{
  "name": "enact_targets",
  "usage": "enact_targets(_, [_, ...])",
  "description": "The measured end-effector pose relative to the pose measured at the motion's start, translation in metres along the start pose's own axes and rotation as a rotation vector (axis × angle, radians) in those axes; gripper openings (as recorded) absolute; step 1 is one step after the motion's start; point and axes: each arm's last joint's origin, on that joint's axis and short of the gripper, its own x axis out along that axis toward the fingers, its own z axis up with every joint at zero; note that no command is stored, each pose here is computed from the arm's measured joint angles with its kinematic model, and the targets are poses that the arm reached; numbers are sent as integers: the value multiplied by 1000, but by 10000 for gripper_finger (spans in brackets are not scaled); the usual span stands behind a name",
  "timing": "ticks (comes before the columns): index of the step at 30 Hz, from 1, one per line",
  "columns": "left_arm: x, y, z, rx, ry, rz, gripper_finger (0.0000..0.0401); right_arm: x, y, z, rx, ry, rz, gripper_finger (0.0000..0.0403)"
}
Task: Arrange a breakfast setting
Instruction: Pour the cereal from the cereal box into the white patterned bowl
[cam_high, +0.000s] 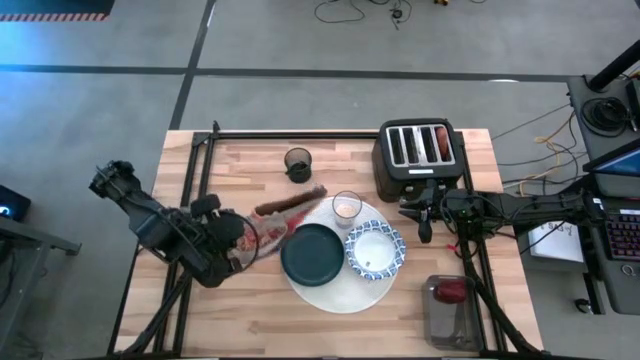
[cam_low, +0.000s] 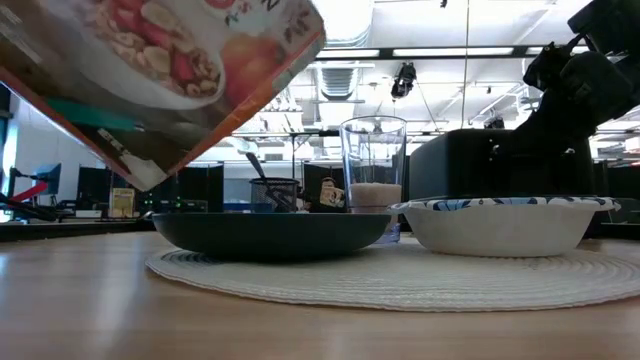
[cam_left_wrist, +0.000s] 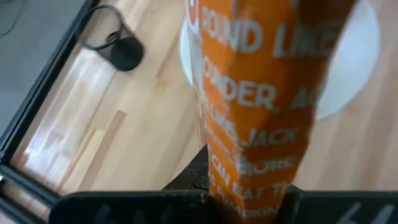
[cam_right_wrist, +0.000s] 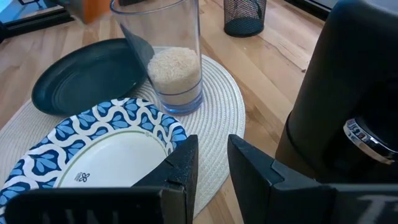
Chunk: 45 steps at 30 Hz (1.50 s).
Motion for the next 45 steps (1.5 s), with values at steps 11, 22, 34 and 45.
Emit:
enact_targets(11, [-9, -29, 22, 135, 53, -101, 0, 0, 0, 0, 0, 0, 0, 81])
enact_targets(22, [-7, -35, 34, 166, 137, -181, 0, 0, 0, 0, 0, 0, 0, 77])
enact_targets(34, [12, -43, 49, 239, 206, -198, 0, 0, 0, 0, 0, 0, 0, 81])
enact_targets(45, [11, -47, 78, 206, 223, -306, 0, 0, 0, 0, 0, 1, 0, 77])
